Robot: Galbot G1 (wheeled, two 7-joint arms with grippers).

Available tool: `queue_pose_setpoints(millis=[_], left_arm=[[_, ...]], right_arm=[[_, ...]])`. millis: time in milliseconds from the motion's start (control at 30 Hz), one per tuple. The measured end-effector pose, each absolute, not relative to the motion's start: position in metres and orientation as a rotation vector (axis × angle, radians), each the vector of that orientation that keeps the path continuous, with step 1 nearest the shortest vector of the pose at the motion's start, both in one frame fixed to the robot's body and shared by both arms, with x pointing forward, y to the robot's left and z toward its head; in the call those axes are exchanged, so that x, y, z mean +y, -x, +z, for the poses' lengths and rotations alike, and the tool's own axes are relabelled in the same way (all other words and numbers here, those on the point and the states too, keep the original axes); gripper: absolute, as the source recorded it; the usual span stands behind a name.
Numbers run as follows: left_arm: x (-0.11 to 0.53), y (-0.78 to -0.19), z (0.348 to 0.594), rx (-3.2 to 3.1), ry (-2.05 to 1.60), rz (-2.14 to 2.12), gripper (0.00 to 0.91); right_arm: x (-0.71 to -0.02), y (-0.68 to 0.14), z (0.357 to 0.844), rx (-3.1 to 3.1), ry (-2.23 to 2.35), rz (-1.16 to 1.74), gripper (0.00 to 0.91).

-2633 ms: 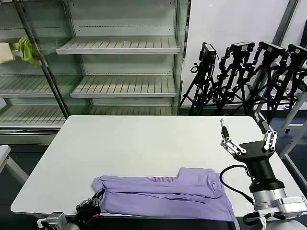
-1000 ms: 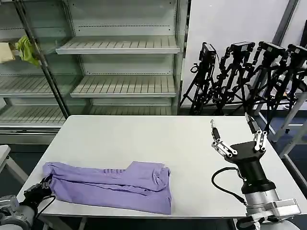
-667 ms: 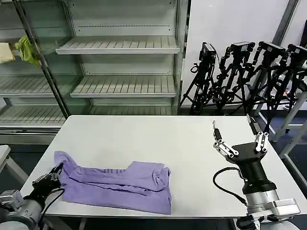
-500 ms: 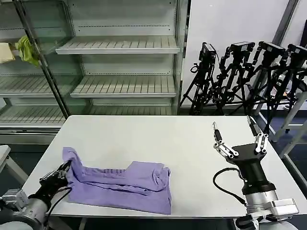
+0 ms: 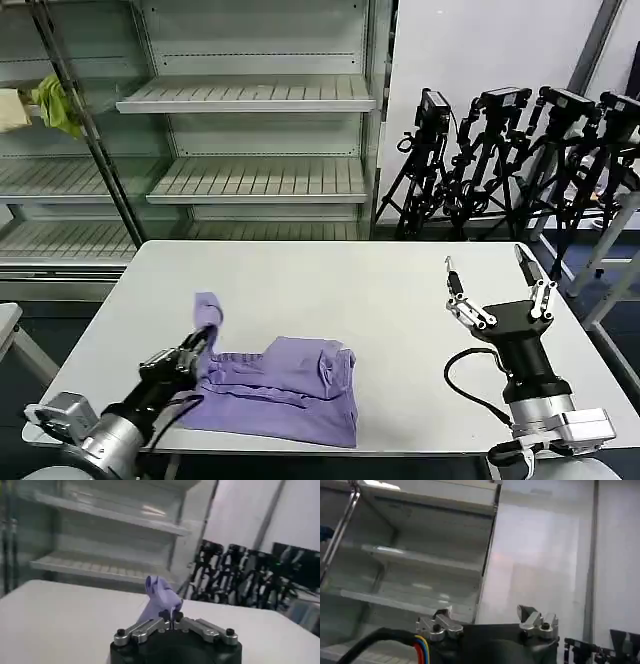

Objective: Fold and organize the clothes.

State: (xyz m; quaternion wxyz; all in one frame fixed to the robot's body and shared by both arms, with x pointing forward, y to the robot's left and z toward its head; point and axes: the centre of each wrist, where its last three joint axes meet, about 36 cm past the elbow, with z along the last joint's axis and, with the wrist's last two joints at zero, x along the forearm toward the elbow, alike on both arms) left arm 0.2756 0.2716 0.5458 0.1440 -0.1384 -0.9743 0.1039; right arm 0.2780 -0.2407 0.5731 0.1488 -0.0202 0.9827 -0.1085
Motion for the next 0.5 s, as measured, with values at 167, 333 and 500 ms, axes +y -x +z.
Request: queue_pose_setpoints(millis=[167, 333, 500], left_arm=[[0.256, -0.274, 0.542, -2.767, 0.488, 0.321, 0.010], [0.242, -0.272, 0.534, -2.722, 0.557, 0.332, 0.010], [0.229, -0.273, 0.525, -2.682, 0.606, 0.350, 0.010]], right_arm=[[-0.244, -0.278, 0.573, 2.829, 0.039, -0.318, 0.907], [-0.244, -0.278, 0.571, 2.836, 0.026, -0.313, 0.907], [-0.245, -0.277, 0.571, 2.839, 0.019, -0.312, 0.907]])
